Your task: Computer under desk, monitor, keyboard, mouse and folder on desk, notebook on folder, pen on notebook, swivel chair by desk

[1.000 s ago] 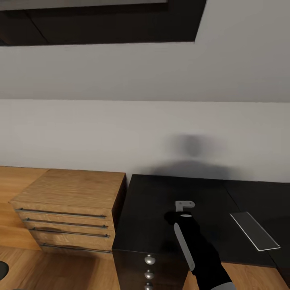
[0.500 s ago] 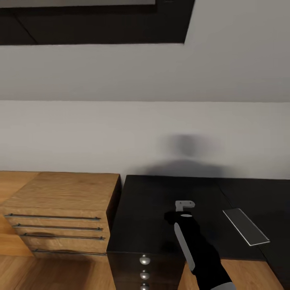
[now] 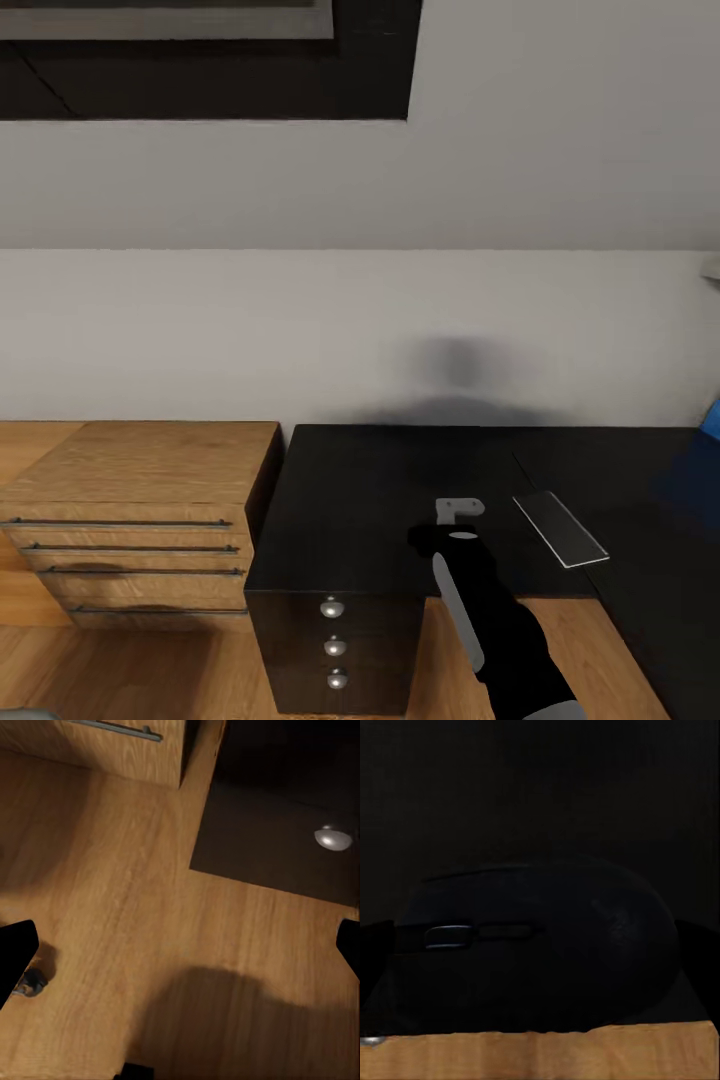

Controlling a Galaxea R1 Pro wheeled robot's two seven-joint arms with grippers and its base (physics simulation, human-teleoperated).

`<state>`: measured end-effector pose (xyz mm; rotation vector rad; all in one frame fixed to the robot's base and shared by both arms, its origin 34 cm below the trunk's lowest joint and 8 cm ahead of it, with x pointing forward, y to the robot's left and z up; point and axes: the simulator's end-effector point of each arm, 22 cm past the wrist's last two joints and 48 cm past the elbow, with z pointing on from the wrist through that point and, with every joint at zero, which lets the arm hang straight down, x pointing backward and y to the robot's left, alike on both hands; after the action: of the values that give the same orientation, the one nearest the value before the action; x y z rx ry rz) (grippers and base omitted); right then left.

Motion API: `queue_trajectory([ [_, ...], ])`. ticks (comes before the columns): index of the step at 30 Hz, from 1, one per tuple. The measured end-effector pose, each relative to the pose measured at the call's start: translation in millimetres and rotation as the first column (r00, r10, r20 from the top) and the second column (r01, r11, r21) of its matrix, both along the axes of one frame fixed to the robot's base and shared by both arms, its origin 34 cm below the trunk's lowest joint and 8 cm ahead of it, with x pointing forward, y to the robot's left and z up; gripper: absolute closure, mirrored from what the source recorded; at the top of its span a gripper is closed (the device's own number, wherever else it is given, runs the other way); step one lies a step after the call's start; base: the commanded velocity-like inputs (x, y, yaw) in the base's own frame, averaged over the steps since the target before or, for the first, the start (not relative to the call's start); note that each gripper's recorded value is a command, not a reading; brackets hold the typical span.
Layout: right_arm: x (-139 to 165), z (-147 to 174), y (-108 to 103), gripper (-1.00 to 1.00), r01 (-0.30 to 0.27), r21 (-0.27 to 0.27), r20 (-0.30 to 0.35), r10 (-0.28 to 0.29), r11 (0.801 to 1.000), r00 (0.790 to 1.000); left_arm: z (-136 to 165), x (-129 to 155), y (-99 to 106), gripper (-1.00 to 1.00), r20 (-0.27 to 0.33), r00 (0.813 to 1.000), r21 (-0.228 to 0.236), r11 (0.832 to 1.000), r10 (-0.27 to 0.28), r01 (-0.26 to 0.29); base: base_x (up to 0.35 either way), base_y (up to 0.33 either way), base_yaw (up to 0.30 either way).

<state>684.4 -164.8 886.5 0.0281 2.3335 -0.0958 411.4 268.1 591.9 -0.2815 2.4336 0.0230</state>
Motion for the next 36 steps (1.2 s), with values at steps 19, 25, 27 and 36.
queue_trajectory([
  [19, 1.4, 0.3, -17.7, 1.0, 0.008, -0.023, 0.006, -0.008, 1.0, 1.0, 0.9, 0.8, -0.1, -1.0, 0.003, 1.0, 0.0, 1.0, 0.001, -0.001, -0.174, -0.144, -0.134],
  [25, 1.6, 0.4, -21.9, 1.0, 0.011, -0.027, 0.008, -0.011, 1.0, 1.0, 1.0, 0.8, 0.5, -1.0, 0.004, 1.0, 0.0, 1.0, 0.001, -0.001, -0.089, -0.099, -0.024],
  [27, 1.6, 0.2, -22.0, 1.0, 0.011, -0.028, 0.007, -0.011, 1.0, 1.0, 1.0, 0.8, 0.0, -1.0, 0.004, 1.0, 0.0, 1.0, 0.0, 0.0, -0.108, -0.064, -0.004],
  [36, 1.5, 0.1, -22.9, 1.0, 0.013, -0.029, 0.007, -0.013, 1.0, 1.0, 1.0, 0.8, -0.5, -1.0, 0.004, 1.0, -0.001, 1.0, 0.0, 0.0, -0.053, -0.032, -0.006],
])
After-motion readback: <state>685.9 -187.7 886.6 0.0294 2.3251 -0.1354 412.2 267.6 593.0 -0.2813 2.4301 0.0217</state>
